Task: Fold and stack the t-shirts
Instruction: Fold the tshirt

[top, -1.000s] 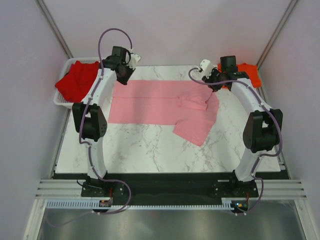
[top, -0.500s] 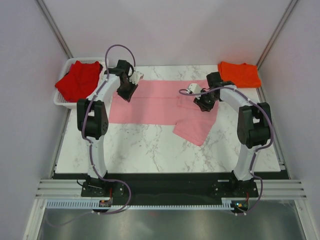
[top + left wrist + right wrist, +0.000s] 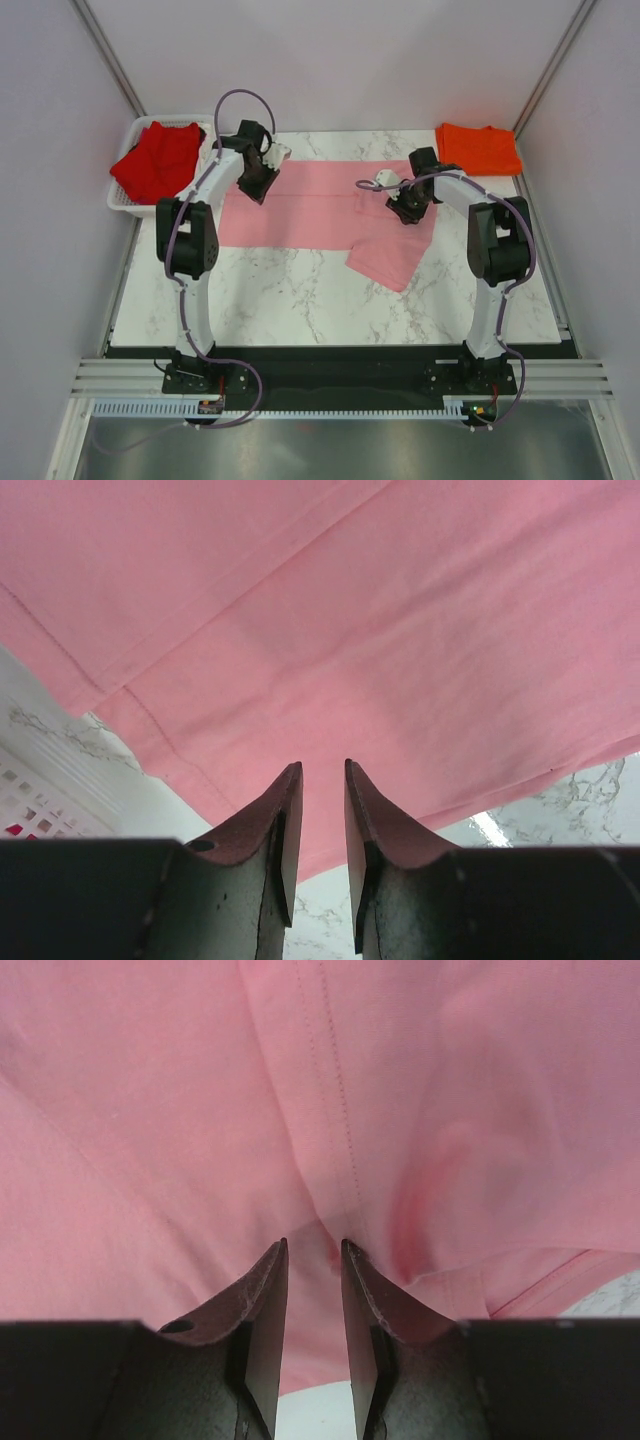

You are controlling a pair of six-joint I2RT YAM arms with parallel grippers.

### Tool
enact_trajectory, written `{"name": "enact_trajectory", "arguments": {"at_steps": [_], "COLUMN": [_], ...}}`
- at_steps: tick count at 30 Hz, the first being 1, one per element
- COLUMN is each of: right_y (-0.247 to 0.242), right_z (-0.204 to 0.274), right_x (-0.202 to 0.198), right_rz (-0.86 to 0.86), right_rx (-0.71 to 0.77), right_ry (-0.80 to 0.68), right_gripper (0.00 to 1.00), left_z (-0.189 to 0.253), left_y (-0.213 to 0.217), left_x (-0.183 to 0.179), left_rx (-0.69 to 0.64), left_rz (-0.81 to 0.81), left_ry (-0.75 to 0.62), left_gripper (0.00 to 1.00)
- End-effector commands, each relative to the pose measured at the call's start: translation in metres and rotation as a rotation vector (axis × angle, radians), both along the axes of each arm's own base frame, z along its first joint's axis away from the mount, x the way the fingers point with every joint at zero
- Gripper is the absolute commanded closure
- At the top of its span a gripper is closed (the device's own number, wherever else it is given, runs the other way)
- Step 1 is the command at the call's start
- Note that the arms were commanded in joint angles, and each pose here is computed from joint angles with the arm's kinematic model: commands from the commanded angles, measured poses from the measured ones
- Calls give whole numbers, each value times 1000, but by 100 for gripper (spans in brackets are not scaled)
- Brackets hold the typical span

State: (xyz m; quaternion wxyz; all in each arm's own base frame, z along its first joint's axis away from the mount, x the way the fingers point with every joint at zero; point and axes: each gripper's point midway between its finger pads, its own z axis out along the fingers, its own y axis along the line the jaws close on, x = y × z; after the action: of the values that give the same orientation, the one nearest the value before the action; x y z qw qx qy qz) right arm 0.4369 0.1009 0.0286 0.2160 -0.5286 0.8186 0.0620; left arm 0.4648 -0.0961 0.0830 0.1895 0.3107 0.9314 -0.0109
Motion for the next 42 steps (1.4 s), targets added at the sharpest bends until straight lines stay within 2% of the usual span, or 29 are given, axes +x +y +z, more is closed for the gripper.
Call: {"name": "enact_trajectory", "arguments": {"at_steps": [1, 13, 19, 20, 23, 27, 28, 29, 31, 39, 41, 42], "right_y": [5, -1, -2, 0, 3, 10, 10, 12, 12, -6, -16, -18], "right_z": [15, 2, 2, 10, 30, 54, 56, 58, 54, 27, 19, 21], "right_x": [19, 24, 22, 21, 18, 10, 8, 6, 4, 10, 13, 18], "right_rz": [-4, -32, -45, -45, -46, -45, -48, -53, -75, -161, -212, -226], "right_rx": [20, -11, -19, -10, 8, 32, 30, 28, 24, -11, 8, 15], "right_ry": [-66, -54, -53, -67, -103, -135, -136, -138, -124, -71, -41, -44], "right_gripper": [65, 69, 87, 93, 100, 99, 95, 80, 73, 76, 76, 76], "left_z": [8, 1, -1, -1, -1, -1, -1, -2, -3, -1, 1, 6], "left_y": [-10, -22, -23, -23, -23, -24, -24, -24, -25, -32, -47, -55], "left_x": [8, 13, 14, 14, 14, 13, 13, 13, 13, 12, 7, 7], "left_rx": [-17, -13, -15, -15, -18, -23, -22, -23, -27, -58, -138, -181], "left_rz": [7, -16, -19, -17, -15, -17, -15, -16, -18, -28, -44, -47], "left_ry": [-25, -22, -20, -19, -18, -15, -15, -13, -12, -2, 28, 42], "left_gripper": [70, 70, 71, 70, 71, 71, 71, 71, 71, 71, 70, 64]}}
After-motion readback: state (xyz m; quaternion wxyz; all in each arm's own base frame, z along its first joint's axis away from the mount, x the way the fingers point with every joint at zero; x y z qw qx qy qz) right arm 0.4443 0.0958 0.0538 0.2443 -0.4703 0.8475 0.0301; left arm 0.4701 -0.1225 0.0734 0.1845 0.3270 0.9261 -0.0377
